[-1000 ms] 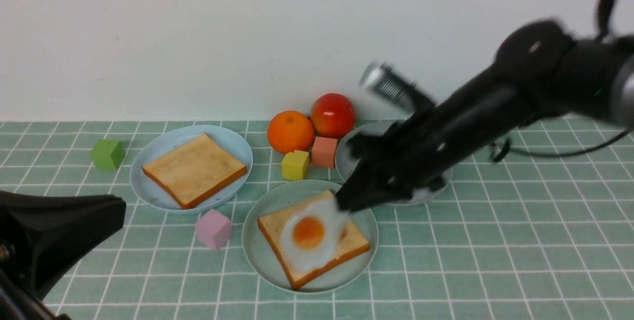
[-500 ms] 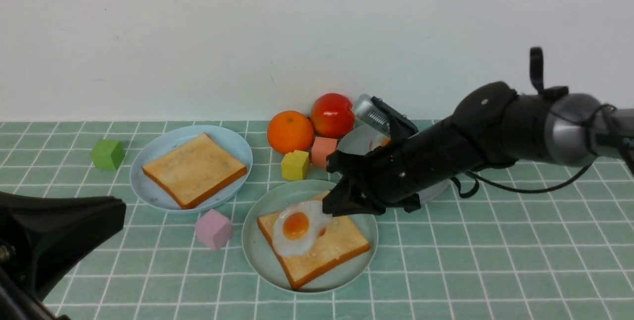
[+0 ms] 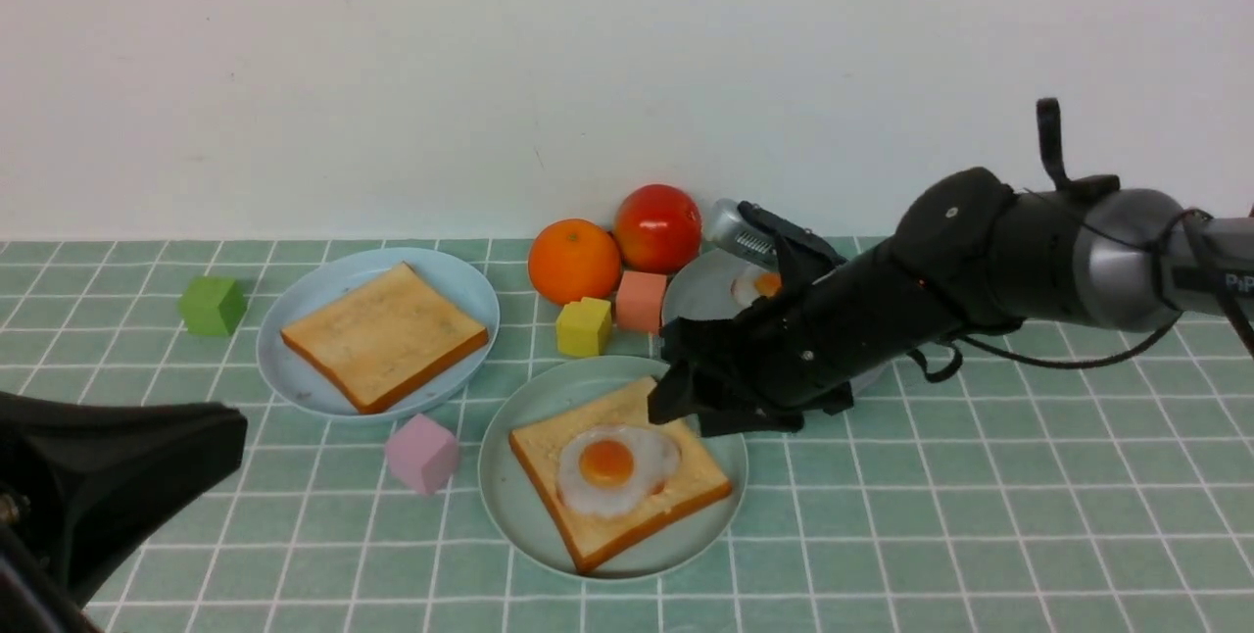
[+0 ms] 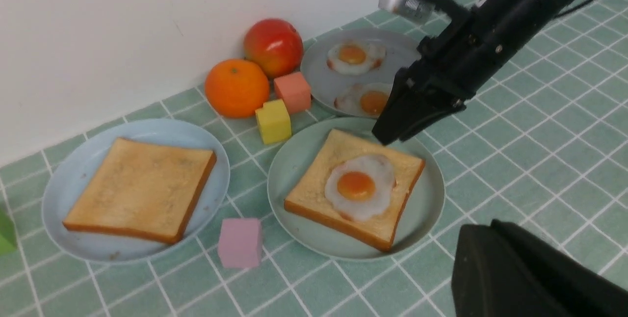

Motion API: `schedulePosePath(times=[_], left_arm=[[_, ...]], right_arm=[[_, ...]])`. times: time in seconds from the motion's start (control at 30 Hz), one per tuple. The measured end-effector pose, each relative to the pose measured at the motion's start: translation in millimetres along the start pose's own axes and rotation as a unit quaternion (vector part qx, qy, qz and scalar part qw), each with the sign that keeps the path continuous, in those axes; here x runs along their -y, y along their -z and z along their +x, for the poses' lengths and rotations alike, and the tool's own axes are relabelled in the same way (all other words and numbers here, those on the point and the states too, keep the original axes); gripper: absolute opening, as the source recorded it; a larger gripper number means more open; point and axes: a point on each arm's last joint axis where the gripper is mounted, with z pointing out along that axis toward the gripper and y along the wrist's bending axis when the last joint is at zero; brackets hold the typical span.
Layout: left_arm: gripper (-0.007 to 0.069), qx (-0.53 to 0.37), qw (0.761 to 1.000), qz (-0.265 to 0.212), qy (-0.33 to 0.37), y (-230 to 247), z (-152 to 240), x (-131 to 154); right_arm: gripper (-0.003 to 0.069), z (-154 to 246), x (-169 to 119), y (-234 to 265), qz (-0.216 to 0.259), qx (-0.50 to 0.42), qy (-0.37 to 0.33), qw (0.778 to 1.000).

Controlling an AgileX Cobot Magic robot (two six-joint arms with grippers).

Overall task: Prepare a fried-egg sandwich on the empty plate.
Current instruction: Use the right arm to place the fried egg on the slice of bread in the middle, then use the left arm to grab a slice of bread

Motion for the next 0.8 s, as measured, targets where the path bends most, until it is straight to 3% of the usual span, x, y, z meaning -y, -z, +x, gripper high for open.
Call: schedulePosePath(times=[0.1, 0.17, 0.3, 0.33, 0.4, 0.5, 0.57, 0.8], left_arm=[[0.0011, -0.022, 0.999, 0.001, 0.023, -5, 3, 0], [0.0011, -0.058, 0.997, -0.012, 0.047, -16, 7, 1], [-0.0013, -0.145, 0.987, -0.035, 0.066, -56, 15, 6], [-0.0013, -0.150, 0.986, -0.036, 0.066, -58, 15, 7], [-0.0013, -0.202, 0.976, -0.054, 0.065, -90, 14, 11], [-0.0013, -0.232, 0.968, -0.072, 0.065, -122, 8, 10], [-0.0013, -0.239, 0.965, -0.079, 0.069, -133, 4, 6], [-0.0013, -0.282, 0.947, -0.119, 0.095, -184, -4, -67]], right_arm=[[0.0439, -2, -5, 26, 0.002, -0.006, 0.032, 0.999], [0.0401, -1, -15, 52, 0.006, -0.010, 0.065, 0.998], [0.0227, 20, -54, 129, 0.033, -0.020, 0.156, 0.987], [0.0206, 20, -54, 129, 0.033, -0.020, 0.154, 0.987], [0.0074, 43, -76, 170, 0.062, -0.019, 0.201, 0.978], [-0.0008, 74, -100, 216, 0.096, -0.004, 0.242, 0.965], [-0.0010, 84, -106, 229, 0.105, 0.007, 0.254, 0.961], [0.0003, 133, -126, 299, 0.112, 0.095, 0.305, 0.941]])
